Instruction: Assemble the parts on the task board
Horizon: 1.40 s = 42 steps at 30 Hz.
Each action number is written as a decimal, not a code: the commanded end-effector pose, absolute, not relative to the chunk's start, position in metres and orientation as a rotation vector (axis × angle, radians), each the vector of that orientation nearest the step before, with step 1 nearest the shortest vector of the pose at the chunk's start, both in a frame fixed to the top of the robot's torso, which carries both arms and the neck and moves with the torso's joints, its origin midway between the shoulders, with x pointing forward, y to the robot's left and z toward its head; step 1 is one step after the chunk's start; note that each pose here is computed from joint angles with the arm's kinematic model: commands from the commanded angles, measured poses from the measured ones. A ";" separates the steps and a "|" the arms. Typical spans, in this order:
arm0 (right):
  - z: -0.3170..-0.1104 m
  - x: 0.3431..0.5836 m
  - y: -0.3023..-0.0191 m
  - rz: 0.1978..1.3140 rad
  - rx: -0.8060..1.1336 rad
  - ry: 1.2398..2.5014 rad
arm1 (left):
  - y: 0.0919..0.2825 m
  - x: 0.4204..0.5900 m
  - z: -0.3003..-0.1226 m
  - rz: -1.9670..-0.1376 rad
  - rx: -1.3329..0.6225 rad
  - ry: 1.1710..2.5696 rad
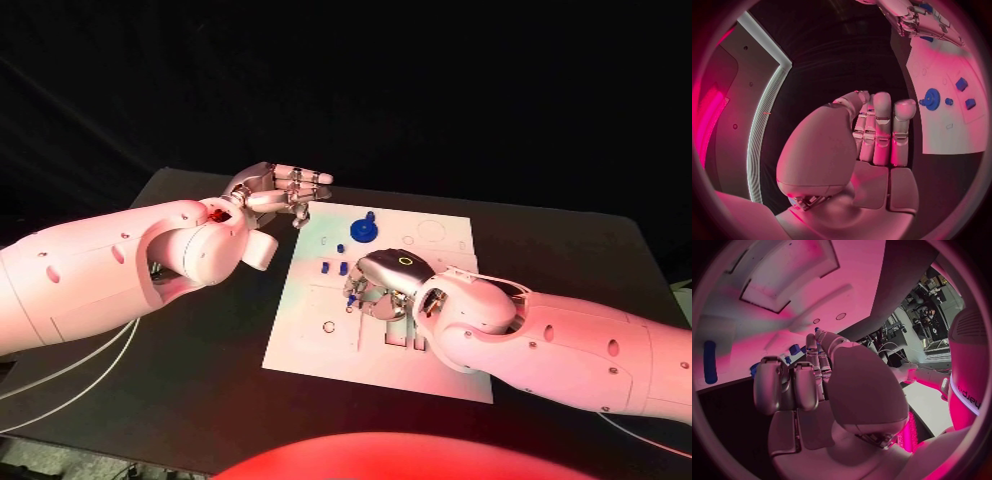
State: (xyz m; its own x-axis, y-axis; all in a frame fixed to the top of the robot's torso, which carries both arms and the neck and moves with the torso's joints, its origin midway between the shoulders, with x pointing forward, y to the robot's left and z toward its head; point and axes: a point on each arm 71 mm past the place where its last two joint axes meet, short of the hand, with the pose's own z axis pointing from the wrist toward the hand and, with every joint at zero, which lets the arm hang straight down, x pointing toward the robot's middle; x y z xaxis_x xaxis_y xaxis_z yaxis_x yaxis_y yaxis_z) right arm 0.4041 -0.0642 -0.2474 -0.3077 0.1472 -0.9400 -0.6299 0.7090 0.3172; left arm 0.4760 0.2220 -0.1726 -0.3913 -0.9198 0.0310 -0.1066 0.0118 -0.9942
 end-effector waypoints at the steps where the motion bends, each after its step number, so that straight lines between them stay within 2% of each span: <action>1: -0.251 0.402 -0.063 0.809 -0.423 1.754 | 0.219 0.475 -0.171 -1.480 -1.069 1.592; 42: -0.262 0.401 -0.053 0.744 -0.492 1.806 | 0.217 0.475 -0.172 -1.483 -1.070 1.608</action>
